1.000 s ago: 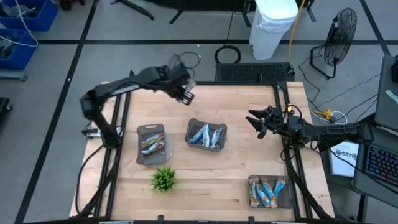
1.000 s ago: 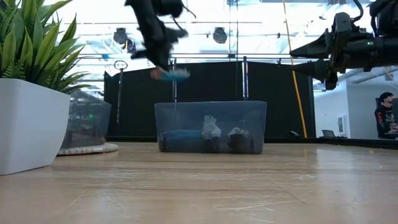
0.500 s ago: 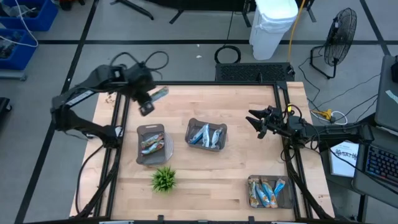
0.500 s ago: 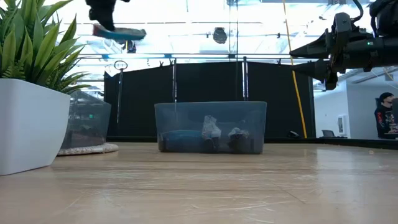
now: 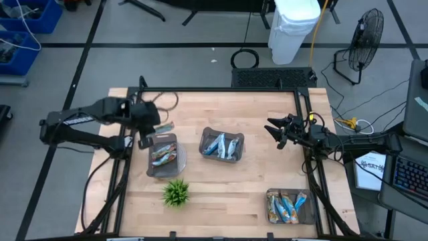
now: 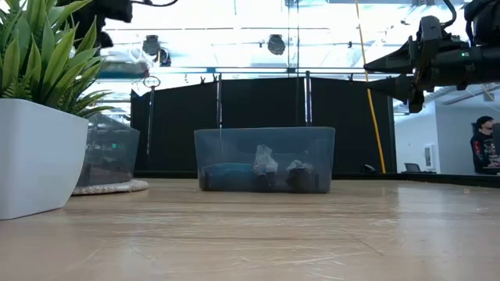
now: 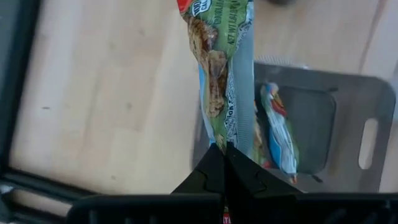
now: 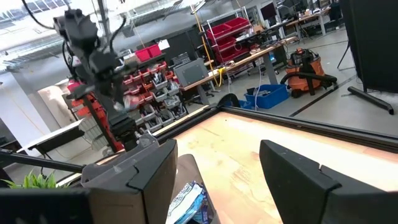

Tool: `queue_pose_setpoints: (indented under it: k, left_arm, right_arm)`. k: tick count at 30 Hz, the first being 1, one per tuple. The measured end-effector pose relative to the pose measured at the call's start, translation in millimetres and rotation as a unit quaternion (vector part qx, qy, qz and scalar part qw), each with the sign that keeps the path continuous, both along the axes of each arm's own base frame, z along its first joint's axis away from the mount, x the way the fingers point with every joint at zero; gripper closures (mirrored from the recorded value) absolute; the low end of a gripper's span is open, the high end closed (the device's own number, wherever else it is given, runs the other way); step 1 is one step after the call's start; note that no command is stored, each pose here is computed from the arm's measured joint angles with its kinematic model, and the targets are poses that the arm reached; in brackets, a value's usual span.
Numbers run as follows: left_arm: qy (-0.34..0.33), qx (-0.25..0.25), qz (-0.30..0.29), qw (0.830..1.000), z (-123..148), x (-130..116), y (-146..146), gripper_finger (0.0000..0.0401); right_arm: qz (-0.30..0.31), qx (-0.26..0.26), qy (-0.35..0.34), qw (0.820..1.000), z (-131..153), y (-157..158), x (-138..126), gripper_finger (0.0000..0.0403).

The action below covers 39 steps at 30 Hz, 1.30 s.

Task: Pick and place Granola Bars by type
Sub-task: Put the red granola bar into the middle left black bin

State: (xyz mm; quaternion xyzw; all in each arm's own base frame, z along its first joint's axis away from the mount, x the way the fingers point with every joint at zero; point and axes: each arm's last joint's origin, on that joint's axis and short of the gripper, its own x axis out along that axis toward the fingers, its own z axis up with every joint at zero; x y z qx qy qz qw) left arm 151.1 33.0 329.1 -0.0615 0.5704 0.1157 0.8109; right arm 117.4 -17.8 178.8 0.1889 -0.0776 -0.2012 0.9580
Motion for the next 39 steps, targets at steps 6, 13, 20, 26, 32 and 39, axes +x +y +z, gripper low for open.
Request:
queue_pose_setpoints:
  k: [6, 13, 20, 26, 32, 39]
  left_arm:
    - [0.008, -0.021, -0.007, 1.000, -38, -2, -20, 0.0401]
    - [-0.002, -0.053, 0.004, 0.999, -69, -2, -46, 0.0401]
    - [-0.016, -0.082, 0.009, 0.996, -90, -1, -68, 0.0401]
    - [-0.037, -0.104, 0.014, 0.994, -98, 0, -79, 0.0401]
    - [-0.012, -0.108, 0.028, 0.994, -117, -6, -84, 0.0401]
    - [-0.010, -0.116, 0.006, 0.993, -137, -10, -89, 0.0401]
  right_arm:
    - [0.000, 0.000, 0.000, 1.000, 0, 0, 0, 0.0181]
    - [0.000, 0.000, 0.000, 1.000, 0, 0, 0, 0.0181]
    - [0.000, 0.000, 0.000, 1.000, 0, 0, 0, 0.0181]
    - [0.000, 0.000, 0.000, 1.000, 0, 0, 0, 0.0181]
    - [0.000, 0.000, 0.000, 1.000, 0, 0, 0, 0.0181]
    - [0.000, 0.000, 0.000, 1.000, 0, 0, 0, 0.0181]
